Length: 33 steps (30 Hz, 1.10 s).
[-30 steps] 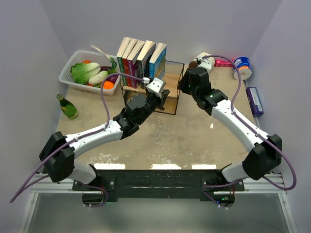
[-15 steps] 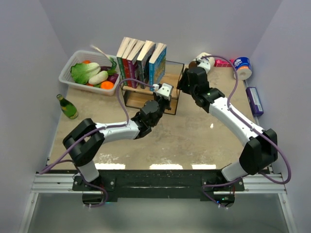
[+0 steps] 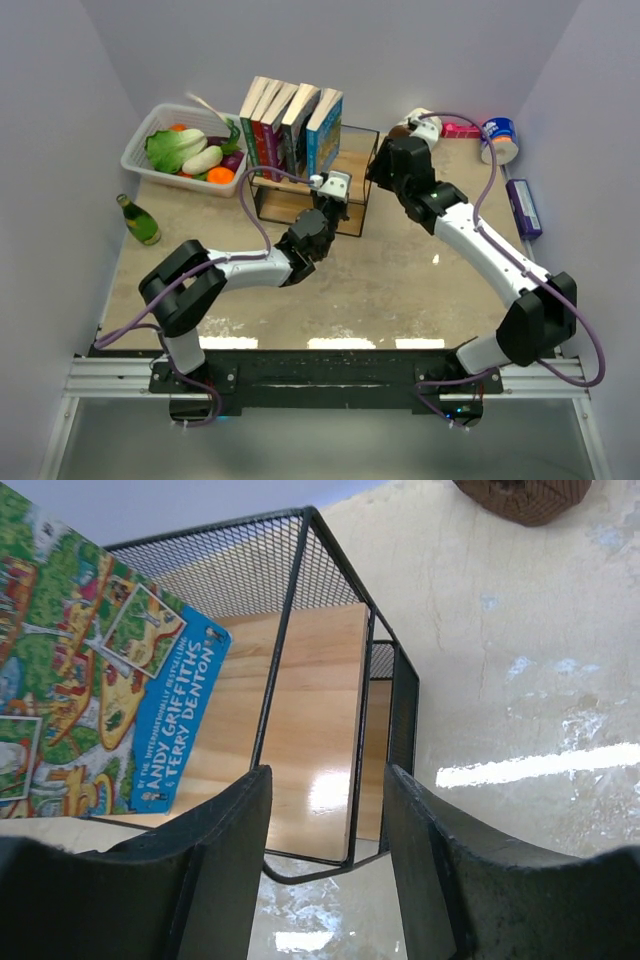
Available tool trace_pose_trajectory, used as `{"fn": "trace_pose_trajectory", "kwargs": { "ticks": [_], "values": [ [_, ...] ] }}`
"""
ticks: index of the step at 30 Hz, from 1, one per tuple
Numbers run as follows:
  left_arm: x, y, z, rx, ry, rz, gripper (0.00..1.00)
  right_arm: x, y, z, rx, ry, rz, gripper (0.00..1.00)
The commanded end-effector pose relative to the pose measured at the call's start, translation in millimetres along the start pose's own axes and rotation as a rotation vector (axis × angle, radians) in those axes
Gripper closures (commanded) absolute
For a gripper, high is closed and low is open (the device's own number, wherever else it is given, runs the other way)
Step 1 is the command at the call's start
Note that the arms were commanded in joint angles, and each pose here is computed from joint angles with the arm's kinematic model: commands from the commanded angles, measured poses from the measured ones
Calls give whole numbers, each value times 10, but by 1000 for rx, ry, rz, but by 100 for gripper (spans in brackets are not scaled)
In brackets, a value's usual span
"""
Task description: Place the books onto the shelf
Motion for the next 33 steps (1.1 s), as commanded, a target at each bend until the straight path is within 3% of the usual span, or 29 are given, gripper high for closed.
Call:
{"fn": "trace_pose_trajectory", "kwargs": {
  "ticks": [1, 9, 16, 33],
  "values": [
    [-65, 16, -220, 41, -88, -41, 100, 284, 157, -441, -34, -132, -72, 46],
    [-107, 10, -167, 48, -100, -47, 100, 184, 338, -424, -55, -119, -161, 46],
    [-210, -25, -81, 43, -102, -49, 100, -113, 334, -202, -10, -31, -102, 54],
    [-519, 43, 103, 40, -115, -83, 100, -318, 317, -7, 13, 19, -85, 89]
  ]
}}
Point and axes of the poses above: each gripper's point midway between its finger pads, its own x axis back along the fingers, its own y axis along the line the jaws close on, z = x × y, the point moved 5 cm from there along x, back along the fingers, and after that the axes turned 5 degrees about x, right-handed, at the moved point
